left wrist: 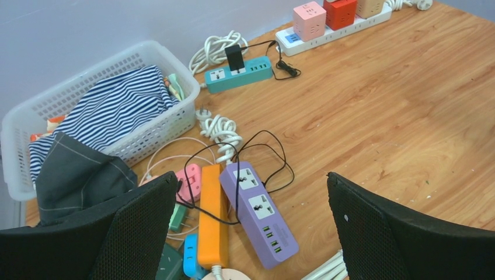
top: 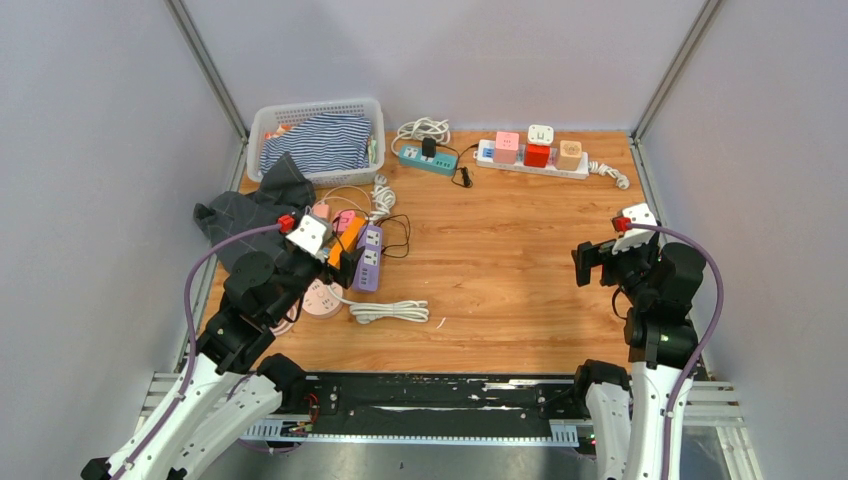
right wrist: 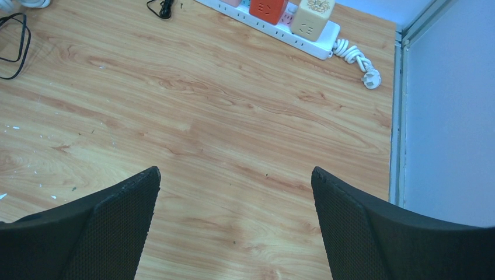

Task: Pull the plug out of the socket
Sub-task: Reset both arms

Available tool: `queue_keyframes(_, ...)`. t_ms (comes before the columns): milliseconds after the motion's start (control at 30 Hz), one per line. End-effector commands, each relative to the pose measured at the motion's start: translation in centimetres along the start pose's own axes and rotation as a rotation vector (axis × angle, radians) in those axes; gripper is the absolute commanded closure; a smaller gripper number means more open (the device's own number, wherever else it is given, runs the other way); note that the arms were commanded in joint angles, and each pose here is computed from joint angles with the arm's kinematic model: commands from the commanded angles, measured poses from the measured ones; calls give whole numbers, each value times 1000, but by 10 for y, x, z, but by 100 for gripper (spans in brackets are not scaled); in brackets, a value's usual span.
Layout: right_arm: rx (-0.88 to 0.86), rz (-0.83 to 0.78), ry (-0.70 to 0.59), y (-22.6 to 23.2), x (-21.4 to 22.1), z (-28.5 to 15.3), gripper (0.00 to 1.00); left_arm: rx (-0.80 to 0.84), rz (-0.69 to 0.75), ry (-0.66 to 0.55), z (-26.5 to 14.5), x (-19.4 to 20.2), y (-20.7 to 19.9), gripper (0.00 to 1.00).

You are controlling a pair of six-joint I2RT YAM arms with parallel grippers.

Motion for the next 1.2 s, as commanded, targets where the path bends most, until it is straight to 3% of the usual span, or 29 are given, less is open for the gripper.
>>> queue_keyframes(0,51,33,-8,-9,1,1,0,-4,17,-12,0,0,0,0)
queue_keyframes(1167,29,32,-3,-5,6,3,0,20,22,7,4,6,-4,0)
Point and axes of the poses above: each gripper's point midway between its finger pads, its own z axis out along the fingers, its own y axis along the line the jaws close on, x = y × z, the point moved 1 cm from there along -z, back along the fingers, and after that the axes turned 4 degrees about z, right-handed, at the moved point
